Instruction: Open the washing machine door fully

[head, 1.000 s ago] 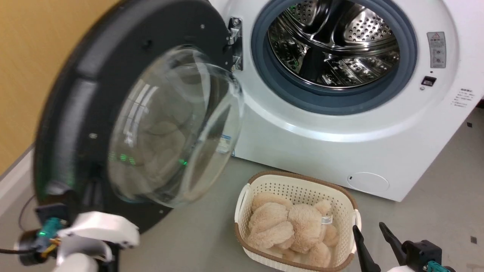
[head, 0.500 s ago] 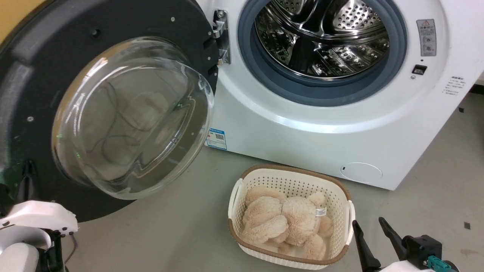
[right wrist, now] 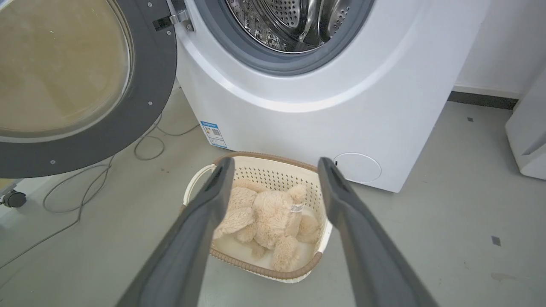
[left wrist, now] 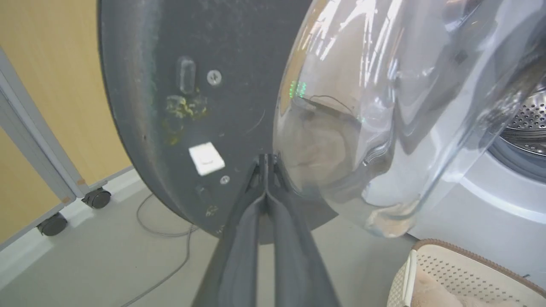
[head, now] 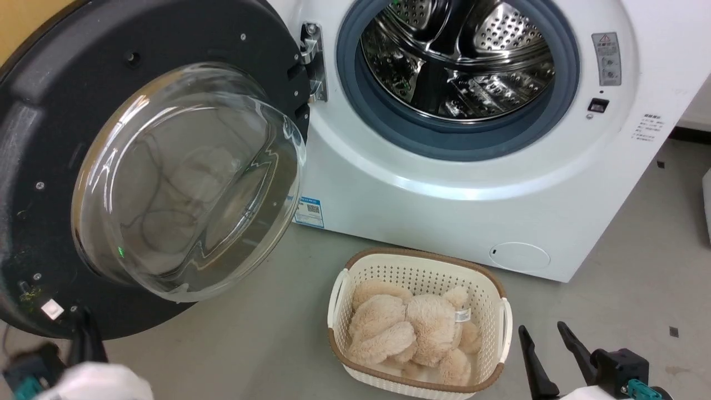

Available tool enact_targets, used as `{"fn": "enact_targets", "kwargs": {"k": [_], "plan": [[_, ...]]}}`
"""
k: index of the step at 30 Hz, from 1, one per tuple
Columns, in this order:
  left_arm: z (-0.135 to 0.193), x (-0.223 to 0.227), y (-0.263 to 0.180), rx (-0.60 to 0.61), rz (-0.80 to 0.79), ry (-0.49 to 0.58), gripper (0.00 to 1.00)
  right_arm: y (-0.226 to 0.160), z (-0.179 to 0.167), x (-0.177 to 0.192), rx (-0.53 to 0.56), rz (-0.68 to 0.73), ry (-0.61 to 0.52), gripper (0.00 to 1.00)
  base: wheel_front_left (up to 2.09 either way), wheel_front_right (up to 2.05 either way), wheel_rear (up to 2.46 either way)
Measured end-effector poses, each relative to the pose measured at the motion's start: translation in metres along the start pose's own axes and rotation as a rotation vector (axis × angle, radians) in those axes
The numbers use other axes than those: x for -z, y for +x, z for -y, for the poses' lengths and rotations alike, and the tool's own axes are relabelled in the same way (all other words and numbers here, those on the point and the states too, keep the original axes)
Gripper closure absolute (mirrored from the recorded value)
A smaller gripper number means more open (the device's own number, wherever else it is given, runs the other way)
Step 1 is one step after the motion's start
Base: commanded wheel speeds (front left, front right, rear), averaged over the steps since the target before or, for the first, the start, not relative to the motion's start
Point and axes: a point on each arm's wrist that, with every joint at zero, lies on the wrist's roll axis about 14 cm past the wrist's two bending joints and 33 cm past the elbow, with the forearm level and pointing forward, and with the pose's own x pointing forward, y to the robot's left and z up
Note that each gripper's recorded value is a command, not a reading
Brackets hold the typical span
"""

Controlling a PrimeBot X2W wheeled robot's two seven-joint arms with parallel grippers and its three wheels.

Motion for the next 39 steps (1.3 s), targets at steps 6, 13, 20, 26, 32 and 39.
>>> {"fn": "enact_targets", "kwargs": {"k": [6, 13, 20, 26, 32, 39], "plan": [[0.022, 0.022, -0.033, 0.056, -0.045, -0.005, 1.00, -0.002, 0.000, -0.005, 0.001, 0.016, -0.006, 0.00, 0.00, 0.00, 0.00], [0.093, 0.040, -0.059, 0.280, -0.085, 0.013, 0.00, -0.009, 0.005, -0.014, 0.023, 0.052, -0.014, 0.00, 0.00, 0.00, 0.00], [0.141, 0.030, -0.062, 0.430, -0.038, 0.045, 0.00, -0.021, 0.022, -0.029, 0.081, 0.094, -0.030, 0.00, 0.00, 0.00, 0.00], [0.187, 0.010, -0.056, 0.553, 0.031, 0.056, 0.00, -0.035, 0.041, -0.040, 0.146, 0.123, -0.052, 0.00, 0.00, 0.00, 0.00], [0.218, 0.002, -0.052, 0.638, 0.073, 0.094, 0.00, -0.053, 0.059, -0.047, 0.216, 0.138, -0.063, 0.00, 0.00, 0.00, 0.00], [0.229, 0.004, -0.045, 0.654, 0.075, 0.125, 0.00, -0.073, 0.076, -0.048, 0.288, 0.142, -0.060, 0.00, 0.00, 0.00, 0.00]]}}
